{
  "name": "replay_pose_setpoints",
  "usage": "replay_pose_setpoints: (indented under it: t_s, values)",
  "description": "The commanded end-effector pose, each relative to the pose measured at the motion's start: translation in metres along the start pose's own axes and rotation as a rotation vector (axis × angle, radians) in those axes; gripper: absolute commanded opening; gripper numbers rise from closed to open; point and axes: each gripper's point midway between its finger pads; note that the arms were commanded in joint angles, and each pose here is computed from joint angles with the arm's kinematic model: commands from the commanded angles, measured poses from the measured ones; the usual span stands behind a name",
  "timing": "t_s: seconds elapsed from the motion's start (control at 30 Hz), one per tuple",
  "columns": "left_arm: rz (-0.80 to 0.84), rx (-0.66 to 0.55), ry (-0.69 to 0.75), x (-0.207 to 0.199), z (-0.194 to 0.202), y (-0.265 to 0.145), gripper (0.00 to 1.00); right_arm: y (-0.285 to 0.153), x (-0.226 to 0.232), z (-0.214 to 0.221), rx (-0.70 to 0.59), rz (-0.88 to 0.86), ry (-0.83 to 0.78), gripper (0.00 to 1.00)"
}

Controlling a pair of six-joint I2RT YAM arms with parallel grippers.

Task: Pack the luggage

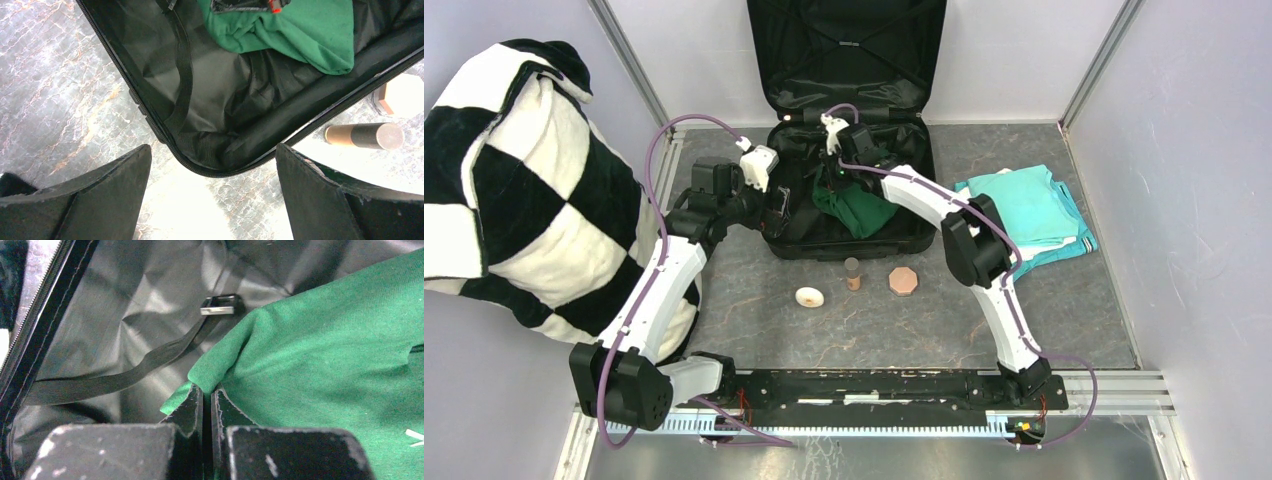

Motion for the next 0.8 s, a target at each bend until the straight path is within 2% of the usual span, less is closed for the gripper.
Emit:
replay_pose_setpoints:
  t_s: [0.0, 0.2, 0.33, 0.37, 0.4, 0.43, 0.53, 0.6, 0.77]
  values:
    - [-0.015, -0.014, 0.069, 0.003, -0.003, -0.005, 1.0, 0.009, 0.041, -0.026, -0.085, -0.077, -0.039, 0.0]
    - [-0.002, -0.003, 0.058, 0.0, 0.0, -0.001, 1.0, 0.021, 0.074, -0.024, -0.1, -0.165, -0.056, 0.0]
    - [-0.001, 0.002, 0.058, 0.0, 0.003, 0.0, 1.0, 0.022, 0.078, -0.024, -0.11, -0.18, -0.054, 0.0]
    - [-0.001, 0.004, 0.058, 0.0, 0.004, 0.001, 1.0, 0.023, 0.077, -0.024, -0.109, -0.177, -0.052, 0.12]
    - [-0.001, 0.005, 0.058, 0.0, 0.005, 0.001, 1.0, 0.023, 0.076, -0.024, -0.106, -0.18, -0.045, 0.39]
    - [0.002, 0.007, 0.056, -0.001, 0.006, 0.002, 1.0, 0.023, 0.074, -0.026, -0.107, -0.185, -0.031, 0.57]
    - [0.002, 0.014, 0.055, -0.001, 0.009, 0.004, 1.0, 0.015, 0.06, -0.042, -0.125, -0.197, 0.039, 0.71]
    - [0.0, 0.018, 0.054, 0.0, 0.011, 0.006, 1.0, 0.004, 0.05, -0.059, -0.151, -0.195, 0.067, 0.84]
    - [0.002, 0.011, 0.049, 0.003, 0.007, 0.016, 1.0, -0.04, 0.005, -0.093, -0.219, -0.082, 0.056, 0.91]
Point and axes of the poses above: each gripper's point midway between its finger pads, its own y axis out along the fingers, its own x axis along the line the jaws close on, z = x × y, and after that the axes turned 8 degrees about y, right-handed
